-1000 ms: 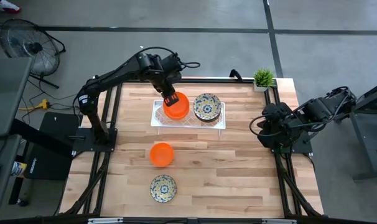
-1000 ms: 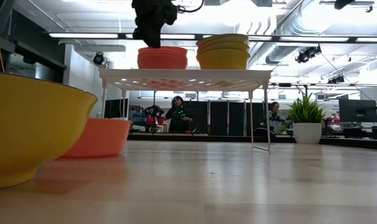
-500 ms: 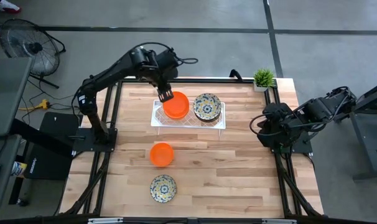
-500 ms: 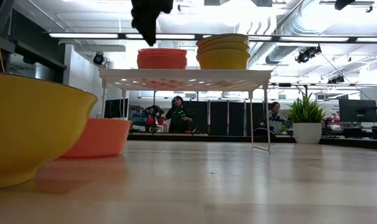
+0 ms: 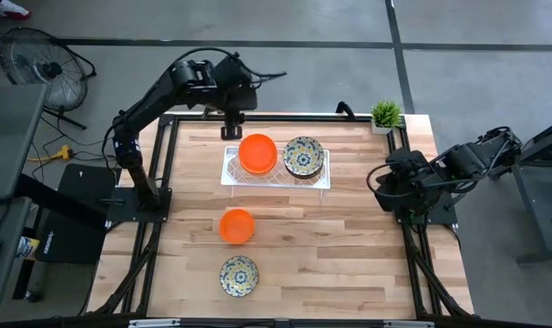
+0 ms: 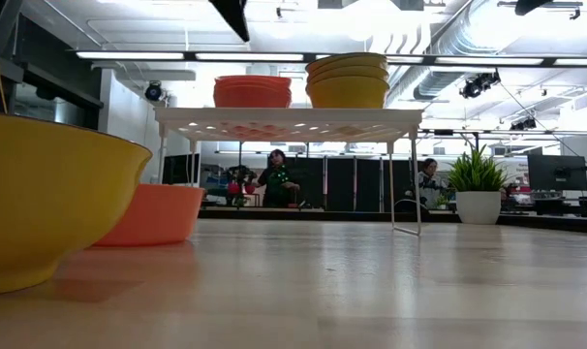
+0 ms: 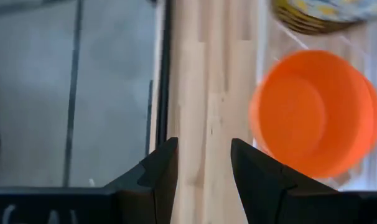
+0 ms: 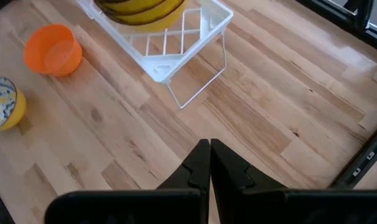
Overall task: Pick & Place Mini bowls
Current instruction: Stack the orange bowl on top of the other orange bowls on the shelf
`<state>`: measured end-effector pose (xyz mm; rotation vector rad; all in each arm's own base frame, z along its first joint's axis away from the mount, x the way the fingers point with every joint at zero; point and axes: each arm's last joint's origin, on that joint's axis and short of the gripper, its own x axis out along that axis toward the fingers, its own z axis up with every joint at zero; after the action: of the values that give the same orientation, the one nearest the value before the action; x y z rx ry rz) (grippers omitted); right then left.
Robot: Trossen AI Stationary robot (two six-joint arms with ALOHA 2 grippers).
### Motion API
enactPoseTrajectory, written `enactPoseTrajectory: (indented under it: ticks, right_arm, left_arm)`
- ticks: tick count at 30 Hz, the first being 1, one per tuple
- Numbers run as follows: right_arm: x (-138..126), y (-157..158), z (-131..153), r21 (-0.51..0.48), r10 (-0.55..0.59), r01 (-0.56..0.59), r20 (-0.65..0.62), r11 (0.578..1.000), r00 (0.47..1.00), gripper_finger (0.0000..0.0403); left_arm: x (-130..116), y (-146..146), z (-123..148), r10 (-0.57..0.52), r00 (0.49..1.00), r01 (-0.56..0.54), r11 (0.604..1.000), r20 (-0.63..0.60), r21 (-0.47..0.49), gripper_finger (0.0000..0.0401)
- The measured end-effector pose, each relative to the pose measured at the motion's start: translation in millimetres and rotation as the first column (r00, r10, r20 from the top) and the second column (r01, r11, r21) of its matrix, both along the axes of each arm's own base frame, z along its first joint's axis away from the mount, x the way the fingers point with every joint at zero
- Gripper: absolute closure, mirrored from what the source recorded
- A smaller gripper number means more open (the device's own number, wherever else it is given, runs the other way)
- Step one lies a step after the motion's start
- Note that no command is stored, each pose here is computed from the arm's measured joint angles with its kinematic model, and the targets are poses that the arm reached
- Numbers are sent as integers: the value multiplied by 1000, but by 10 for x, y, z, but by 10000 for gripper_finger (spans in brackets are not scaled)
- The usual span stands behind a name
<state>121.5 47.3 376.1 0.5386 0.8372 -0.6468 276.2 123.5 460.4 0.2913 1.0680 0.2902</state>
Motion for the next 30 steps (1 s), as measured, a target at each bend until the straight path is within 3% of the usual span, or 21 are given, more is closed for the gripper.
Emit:
enactPoseTrajectory:
  ticks: [3,9,16,30]
  right_arm:
    - [1,-4,2,-8,-15,15,11,1000,1000,403]
    - [2,-6,3,-6,-29,29,19,1000,999,403]
    - [2,-7,4,-4,-44,44,27,999,999,403]
    - [2,-8,4,-2,-47,47,28,999,998,403]
  left_arm:
    - [15,-4,-36,-148,987,151,988,-65,37,258]
    - [96,24,-213,-319,932,332,942,-173,52,258]
    - [225,106,-455,-357,922,361,933,-150,-4,258]
    - [263,96,-580,-367,923,357,929,-114,-95,258]
